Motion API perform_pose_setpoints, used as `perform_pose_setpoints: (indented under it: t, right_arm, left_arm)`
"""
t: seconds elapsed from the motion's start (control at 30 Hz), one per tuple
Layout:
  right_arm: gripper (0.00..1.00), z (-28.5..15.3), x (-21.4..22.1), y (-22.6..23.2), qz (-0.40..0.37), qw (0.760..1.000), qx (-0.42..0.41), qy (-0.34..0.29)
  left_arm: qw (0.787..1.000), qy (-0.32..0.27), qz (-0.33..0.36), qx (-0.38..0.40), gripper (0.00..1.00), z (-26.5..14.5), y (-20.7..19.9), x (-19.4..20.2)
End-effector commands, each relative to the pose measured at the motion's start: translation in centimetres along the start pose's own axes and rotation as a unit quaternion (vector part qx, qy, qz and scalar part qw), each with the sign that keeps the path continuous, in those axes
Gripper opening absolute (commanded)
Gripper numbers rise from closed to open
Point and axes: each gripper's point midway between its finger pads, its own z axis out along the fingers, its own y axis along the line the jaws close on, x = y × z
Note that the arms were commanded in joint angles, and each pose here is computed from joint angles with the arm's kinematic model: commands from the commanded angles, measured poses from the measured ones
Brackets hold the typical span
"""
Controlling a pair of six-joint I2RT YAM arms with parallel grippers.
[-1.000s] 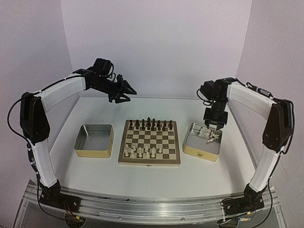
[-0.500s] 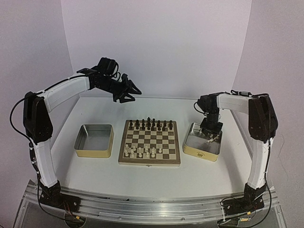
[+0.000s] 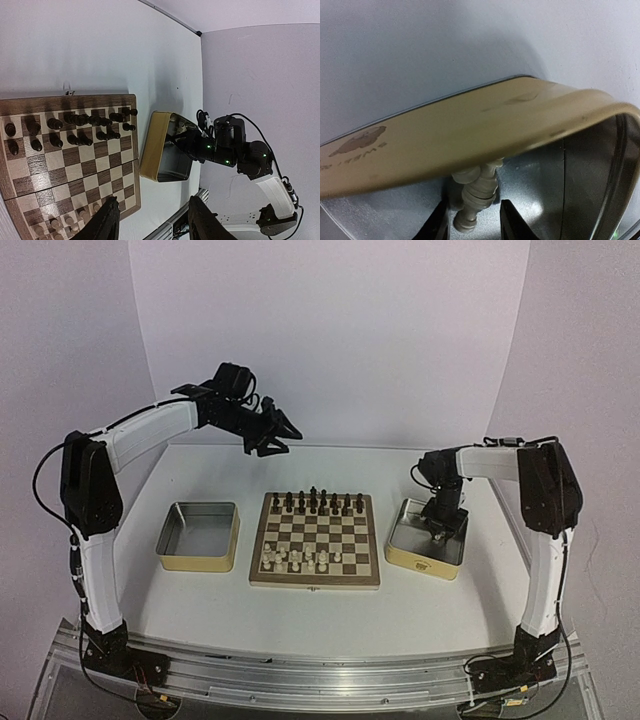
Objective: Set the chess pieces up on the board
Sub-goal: Pick up the chess piece from the storage box.
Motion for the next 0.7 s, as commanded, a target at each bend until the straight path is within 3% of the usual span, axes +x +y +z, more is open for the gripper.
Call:
perform_pose_setpoints:
  t: [0.0,0.27,0.47,0.67]
  right_arm:
    - [0.26,1.0,0.3,-0.3,0.014,1.000,0.004,0.010]
    - [0.00,-1.0,0.6,0.2,-0.007,0.999,-0.030,0.017]
    - [0.00,-3.8,2.6,0.4,-0.084,0.991,-0.092,0.046]
    - [0.00,-7.1,4.2,0.6,-0.189,0.966,-0.169,0.057]
  left_arm:
    - [0.999,-0.013,0.026,0.025,0.46,-0.9,-2.4,-0.9]
    - [0.999,-0.012,0.025,0.028,0.46,-0.7,-2.4,-1.1]
    - [0.998,0.011,0.020,0.055,0.46,-0.1,-3.2,-0.6]
    - [0.993,0.059,0.020,0.101,0.47,1.7,-4.5,1.1]
